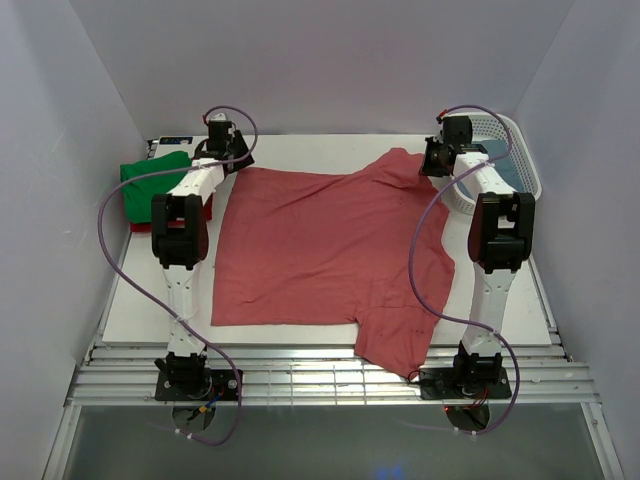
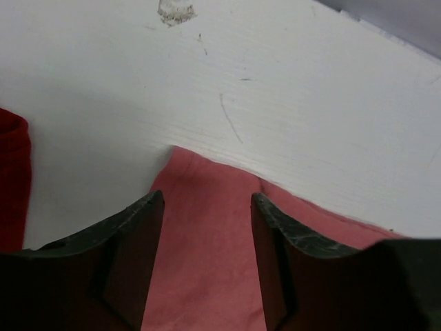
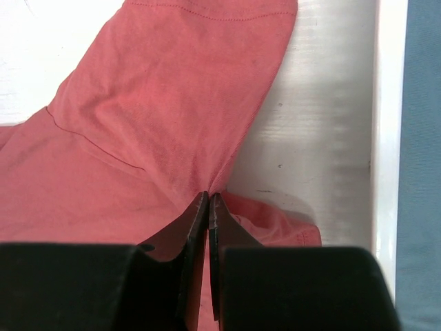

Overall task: Fold and stack the t-shirts
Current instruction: Grap the side of the flattened tshirt furthest away from the robot with both arms

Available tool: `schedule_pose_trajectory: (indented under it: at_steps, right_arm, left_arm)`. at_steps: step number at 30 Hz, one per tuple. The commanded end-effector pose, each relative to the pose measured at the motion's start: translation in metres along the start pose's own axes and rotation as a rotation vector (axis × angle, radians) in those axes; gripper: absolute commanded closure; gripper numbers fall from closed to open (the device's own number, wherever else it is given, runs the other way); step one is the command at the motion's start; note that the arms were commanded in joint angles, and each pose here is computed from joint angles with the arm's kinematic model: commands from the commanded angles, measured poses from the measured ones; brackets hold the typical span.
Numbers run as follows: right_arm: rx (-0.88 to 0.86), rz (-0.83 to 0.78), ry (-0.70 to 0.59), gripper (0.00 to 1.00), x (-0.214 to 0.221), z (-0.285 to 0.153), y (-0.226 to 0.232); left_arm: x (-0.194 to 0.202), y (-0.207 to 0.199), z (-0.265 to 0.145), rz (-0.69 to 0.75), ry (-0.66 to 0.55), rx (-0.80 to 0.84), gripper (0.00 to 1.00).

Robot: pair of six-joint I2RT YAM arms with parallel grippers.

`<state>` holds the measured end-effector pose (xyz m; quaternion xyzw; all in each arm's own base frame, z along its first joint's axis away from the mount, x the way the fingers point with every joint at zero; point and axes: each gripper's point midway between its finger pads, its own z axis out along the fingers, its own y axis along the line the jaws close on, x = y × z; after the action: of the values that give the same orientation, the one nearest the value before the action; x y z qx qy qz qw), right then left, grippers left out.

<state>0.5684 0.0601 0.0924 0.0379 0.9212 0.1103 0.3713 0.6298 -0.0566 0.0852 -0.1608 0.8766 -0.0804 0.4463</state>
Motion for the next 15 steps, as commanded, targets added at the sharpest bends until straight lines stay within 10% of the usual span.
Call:
schedule_pose_trajectory:
  at_steps: [1,15]
  right_arm:
    - [-0.033,-0.023,-0.051,0.92,-0.021,-0.014,0.014]
    - [-0.032,-0.027,-0.021,0.92,-0.01,-0.01,0.014]
  left_arm:
    - [-0.003,-0.002,0.0,-0.001,0.011,0.017,0.34]
    - [0.0,-0.002,0.024,0.007,-0.006,0.024,0.32]
